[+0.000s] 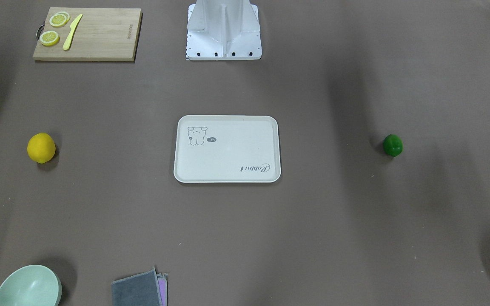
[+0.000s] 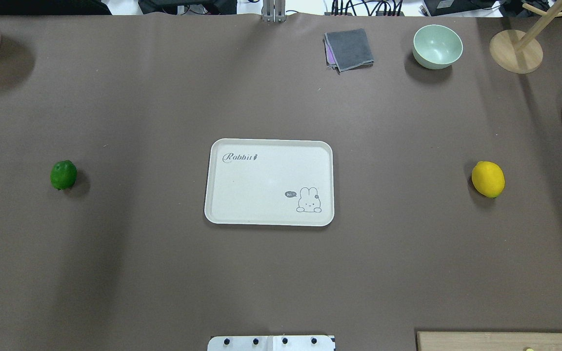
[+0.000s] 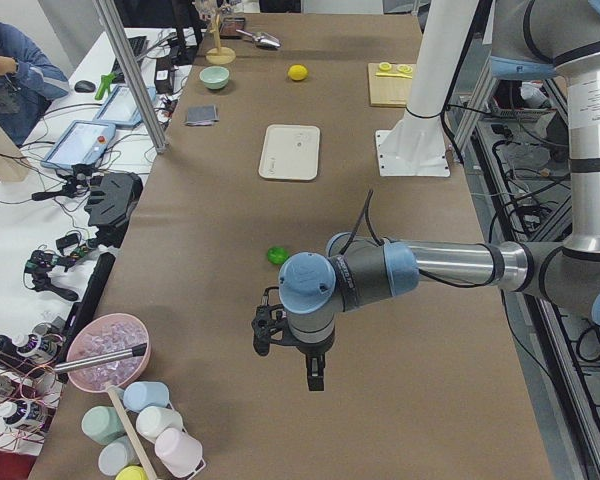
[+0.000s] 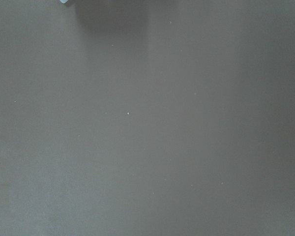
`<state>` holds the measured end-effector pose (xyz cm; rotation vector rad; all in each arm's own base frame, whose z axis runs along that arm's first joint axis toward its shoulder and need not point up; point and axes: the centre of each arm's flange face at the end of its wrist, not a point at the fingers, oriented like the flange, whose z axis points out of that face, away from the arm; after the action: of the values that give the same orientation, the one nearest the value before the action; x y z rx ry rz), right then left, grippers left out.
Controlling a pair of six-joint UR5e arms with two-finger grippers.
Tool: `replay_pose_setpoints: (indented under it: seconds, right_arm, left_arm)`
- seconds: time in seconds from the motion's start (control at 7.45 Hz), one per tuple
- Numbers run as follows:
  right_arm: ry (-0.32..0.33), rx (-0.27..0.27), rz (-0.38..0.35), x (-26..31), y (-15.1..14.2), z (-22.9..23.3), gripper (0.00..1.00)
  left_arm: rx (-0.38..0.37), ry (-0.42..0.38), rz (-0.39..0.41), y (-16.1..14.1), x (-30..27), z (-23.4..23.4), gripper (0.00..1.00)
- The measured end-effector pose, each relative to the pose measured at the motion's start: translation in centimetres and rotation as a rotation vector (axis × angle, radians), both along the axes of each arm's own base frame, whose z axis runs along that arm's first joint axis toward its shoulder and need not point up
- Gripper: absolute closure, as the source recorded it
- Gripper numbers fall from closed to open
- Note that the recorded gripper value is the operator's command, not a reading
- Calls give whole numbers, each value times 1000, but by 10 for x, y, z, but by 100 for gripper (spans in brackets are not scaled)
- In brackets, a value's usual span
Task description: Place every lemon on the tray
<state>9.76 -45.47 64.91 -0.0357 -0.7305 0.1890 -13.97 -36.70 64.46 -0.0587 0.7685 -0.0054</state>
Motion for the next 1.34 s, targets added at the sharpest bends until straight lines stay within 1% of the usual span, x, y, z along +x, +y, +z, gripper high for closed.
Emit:
replay_pose_setpoints:
  seconds: [0.4,0.8,1.07,1.34]
  right_arm:
    - [0,-1,0,0,0,0,0]
    - [4,8,-6,0,0,-1,0]
    - [7,11,-6,1,0,-1,0]
    - [8,27,-5,-1,-5,-11,0]
  left_arm:
    - [-15,3,0,6,3,4,2]
    - [27,-8,0,-3,7,-8,3]
    - [17,-23,-20,-26,43,-21,3]
    - [-4,-10,-65,-52,88,-41,3]
